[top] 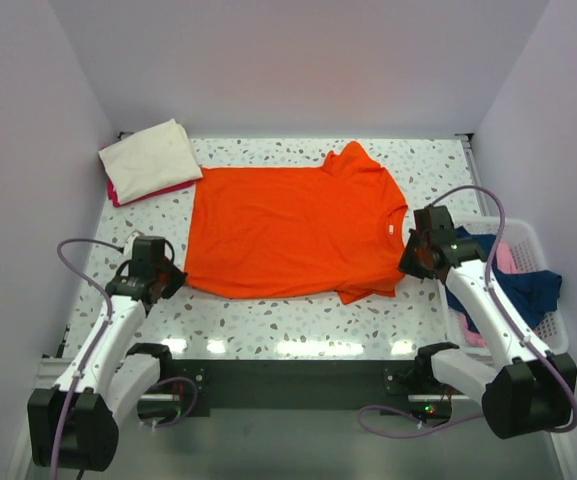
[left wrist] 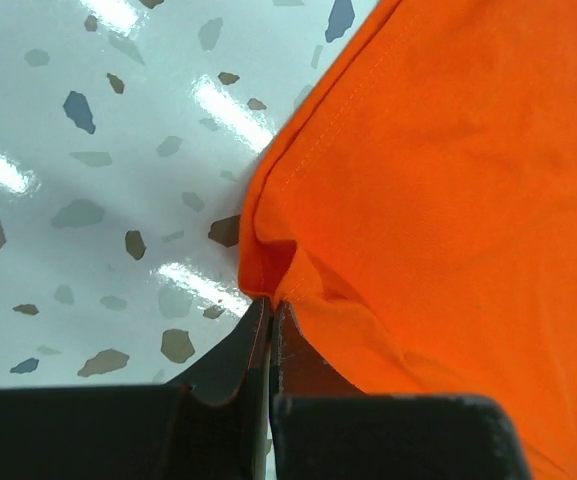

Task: Fold and stack the t-shirts
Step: Fold the tshirt

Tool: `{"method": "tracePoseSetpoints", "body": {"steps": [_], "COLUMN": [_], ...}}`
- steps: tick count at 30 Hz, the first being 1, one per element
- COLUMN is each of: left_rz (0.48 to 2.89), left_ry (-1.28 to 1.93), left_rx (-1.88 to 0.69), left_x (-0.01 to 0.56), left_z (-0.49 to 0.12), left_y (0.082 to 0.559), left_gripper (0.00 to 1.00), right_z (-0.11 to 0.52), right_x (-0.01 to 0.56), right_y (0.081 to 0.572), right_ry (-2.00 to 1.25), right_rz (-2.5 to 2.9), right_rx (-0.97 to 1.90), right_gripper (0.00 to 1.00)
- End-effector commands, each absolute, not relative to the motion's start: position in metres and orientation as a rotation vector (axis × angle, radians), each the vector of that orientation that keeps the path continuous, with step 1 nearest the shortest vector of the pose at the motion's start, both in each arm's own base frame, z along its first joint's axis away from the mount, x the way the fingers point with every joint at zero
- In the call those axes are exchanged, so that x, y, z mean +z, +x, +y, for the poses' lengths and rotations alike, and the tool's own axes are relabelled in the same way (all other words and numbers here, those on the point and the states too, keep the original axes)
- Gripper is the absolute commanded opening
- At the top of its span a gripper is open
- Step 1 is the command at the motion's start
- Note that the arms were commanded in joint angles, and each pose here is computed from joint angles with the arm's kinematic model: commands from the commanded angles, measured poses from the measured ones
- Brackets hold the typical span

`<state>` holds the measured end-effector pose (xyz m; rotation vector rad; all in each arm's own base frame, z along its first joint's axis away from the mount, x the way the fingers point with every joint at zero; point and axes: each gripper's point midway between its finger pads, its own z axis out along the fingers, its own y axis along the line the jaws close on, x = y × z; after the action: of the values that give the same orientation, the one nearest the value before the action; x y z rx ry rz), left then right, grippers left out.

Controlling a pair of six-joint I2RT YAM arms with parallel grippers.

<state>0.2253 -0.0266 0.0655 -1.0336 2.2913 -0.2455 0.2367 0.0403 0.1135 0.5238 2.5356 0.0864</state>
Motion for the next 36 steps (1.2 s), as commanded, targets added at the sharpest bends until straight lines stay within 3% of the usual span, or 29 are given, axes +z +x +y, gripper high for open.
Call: {"method": "tracePoseSetpoints", "body": {"steps": [1,14,36], "left_rz": [2.251,2.313,2.312], "left_ry": [-0.968,-1.009,-1.048], "left_rx": [-0.308,-0.256,-0.332], "left_x": [0.082,0.068,0.060], "left_z": [-0.033,-0.030,-0.011], "left_y": [0.261,0.337,0.380], "left_gripper": [0.00,0.00,0.00], "right_z": [0.046,0.052,0.039], "right_x": [0.134,0.120,0.115], "right_y": [0.270,0.344,0.397], "right_ry": [0.523,0.548,0.633], "right_rz": [2.457,2.475,2.440], "right_rx": [0.132,0.115,0.194], "right_gripper": [0.00,0.00,0.00]}}
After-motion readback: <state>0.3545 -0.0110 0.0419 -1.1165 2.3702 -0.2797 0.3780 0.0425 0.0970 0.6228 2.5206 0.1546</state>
